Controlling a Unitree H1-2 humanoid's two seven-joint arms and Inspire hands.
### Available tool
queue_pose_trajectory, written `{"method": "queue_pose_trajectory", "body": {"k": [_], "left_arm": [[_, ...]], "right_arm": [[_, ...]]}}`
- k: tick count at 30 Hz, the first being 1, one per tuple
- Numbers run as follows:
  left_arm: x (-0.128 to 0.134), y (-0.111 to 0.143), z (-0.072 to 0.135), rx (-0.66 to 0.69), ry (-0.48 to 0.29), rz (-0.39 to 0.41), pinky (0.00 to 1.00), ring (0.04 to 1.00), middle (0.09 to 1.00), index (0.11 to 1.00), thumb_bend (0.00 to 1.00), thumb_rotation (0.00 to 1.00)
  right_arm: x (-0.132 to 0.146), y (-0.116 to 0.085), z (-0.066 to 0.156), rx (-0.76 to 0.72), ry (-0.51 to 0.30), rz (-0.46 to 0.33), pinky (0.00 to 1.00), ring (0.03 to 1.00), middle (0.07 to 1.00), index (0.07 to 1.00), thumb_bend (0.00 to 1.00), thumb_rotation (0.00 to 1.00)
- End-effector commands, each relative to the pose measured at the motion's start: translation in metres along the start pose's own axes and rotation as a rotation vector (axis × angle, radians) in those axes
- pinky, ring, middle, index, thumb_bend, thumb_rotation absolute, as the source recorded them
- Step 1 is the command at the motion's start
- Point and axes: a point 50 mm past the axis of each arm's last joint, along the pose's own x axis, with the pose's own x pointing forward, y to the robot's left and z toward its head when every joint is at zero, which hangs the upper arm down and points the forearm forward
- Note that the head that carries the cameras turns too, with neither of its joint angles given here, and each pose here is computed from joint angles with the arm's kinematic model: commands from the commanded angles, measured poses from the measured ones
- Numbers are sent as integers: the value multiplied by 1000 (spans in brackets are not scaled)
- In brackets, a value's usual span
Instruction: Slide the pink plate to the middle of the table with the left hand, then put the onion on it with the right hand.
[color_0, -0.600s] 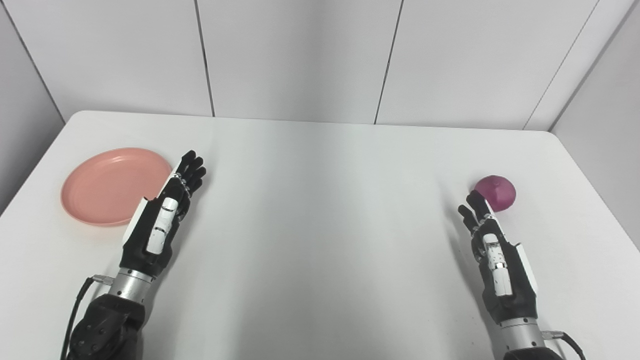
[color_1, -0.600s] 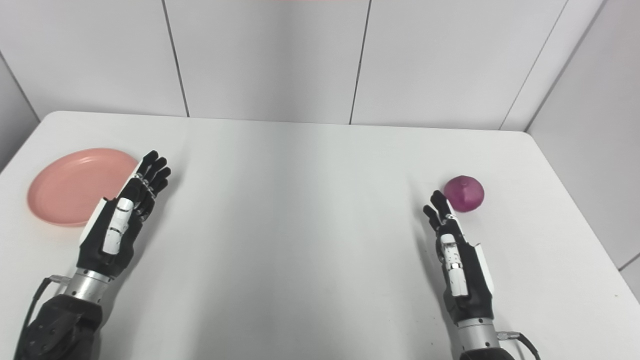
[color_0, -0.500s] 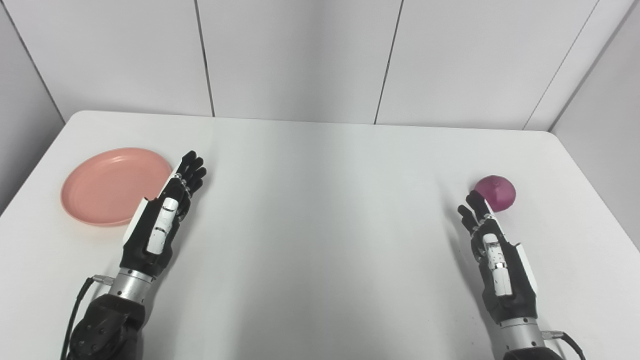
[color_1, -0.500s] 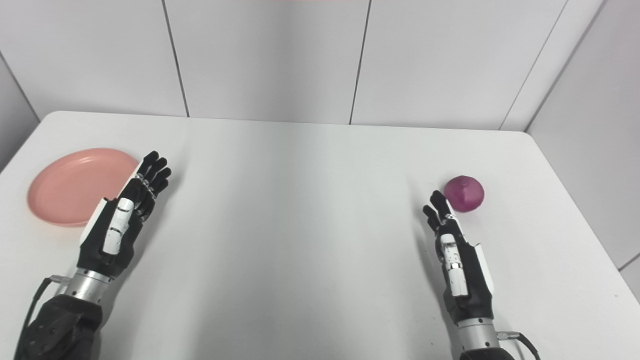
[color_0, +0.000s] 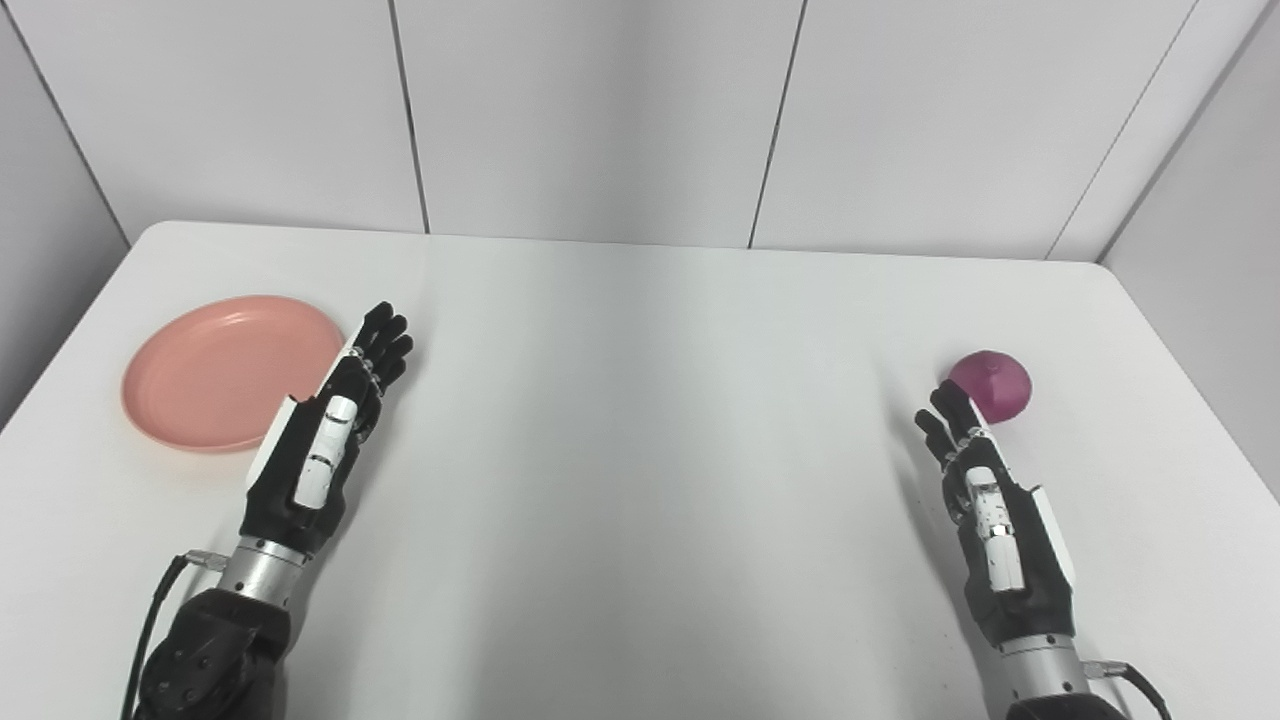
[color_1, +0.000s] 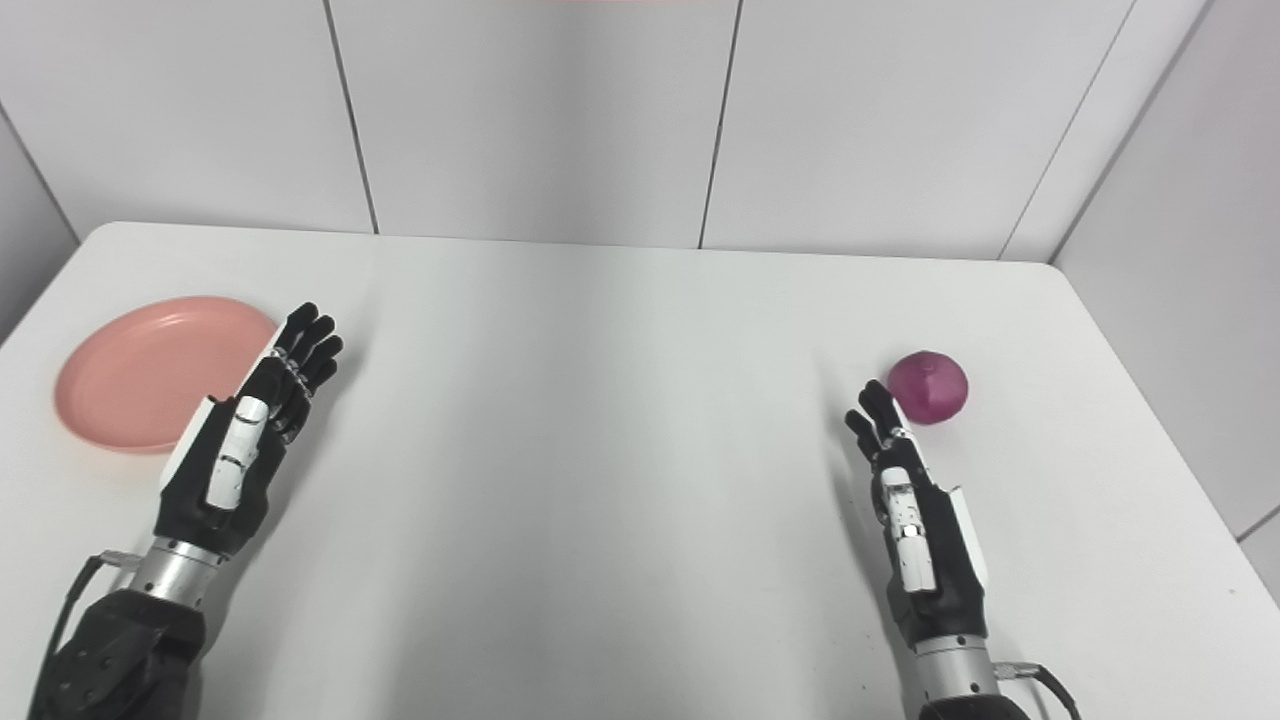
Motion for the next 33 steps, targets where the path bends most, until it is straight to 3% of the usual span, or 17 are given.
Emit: {"method": "queue_pose_trajectory", "body": {"k": [1, 23, 33], "left_arm": [[-58, -26, -49, -107, 201, 39, 1000, 981, 989, 969, 508, 1000], [-59, -26, -51, -103, 210, 34, 1000, 979, 986, 965, 528, 1000], [-54, -43, -49, -100, 220, 60, 1000, 965, 967, 944, 527, 1000]], "right_arm": [[-4, 8, -26, 40, 78, -1, 996, 951, 971, 969, 225, 1000], [-5, 8, -26, 32, 85, -2, 987, 949, 971, 968, 231, 1000], [-5, -3, -23, 34, 74, 12, 1000, 974, 992, 985, 215, 1000]]}}
